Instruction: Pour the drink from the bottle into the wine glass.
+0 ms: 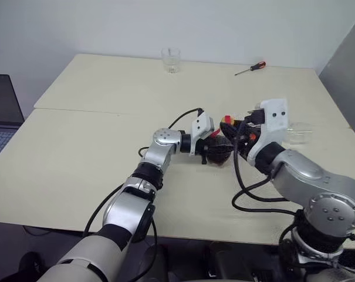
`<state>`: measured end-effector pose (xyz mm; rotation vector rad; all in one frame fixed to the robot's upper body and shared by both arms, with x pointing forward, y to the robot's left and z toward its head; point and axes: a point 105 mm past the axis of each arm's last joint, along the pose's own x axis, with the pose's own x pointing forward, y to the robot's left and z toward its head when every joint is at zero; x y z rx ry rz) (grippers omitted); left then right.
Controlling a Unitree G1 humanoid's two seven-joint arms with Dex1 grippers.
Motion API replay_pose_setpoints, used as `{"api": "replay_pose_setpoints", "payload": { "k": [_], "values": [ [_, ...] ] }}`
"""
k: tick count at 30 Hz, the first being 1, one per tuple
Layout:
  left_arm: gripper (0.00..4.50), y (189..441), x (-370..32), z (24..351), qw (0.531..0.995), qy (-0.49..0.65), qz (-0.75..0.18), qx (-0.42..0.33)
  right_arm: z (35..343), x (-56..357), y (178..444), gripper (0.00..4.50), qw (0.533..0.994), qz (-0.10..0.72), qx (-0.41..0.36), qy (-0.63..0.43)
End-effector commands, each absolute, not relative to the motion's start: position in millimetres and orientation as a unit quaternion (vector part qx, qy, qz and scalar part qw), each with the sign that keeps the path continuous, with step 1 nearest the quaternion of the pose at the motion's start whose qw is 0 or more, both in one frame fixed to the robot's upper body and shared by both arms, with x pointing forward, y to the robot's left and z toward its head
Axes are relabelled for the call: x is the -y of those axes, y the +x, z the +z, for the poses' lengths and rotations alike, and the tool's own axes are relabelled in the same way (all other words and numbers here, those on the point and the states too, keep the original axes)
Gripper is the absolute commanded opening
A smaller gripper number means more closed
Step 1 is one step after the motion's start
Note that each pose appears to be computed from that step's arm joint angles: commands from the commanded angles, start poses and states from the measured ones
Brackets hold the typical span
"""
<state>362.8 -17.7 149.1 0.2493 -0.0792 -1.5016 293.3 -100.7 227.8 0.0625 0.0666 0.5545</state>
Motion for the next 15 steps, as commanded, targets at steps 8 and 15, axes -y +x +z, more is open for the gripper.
{"api": "replay_pose_setpoints", "payload": {
  "k": [8,15],
  "values": [
    [1.03,348.7,17.5,163.0,0.705,0.117,-0.696,0.063,248.1,128.1,315.1,1.24,0.862,0.504,-0.014,-0.048],
    [1.01,345.0,19.3,165.0,0.706,0.118,-0.696,0.063,242.8,121.8,337.7,1.24,0.805,0.581,-0.016,-0.117]
  ]
}}
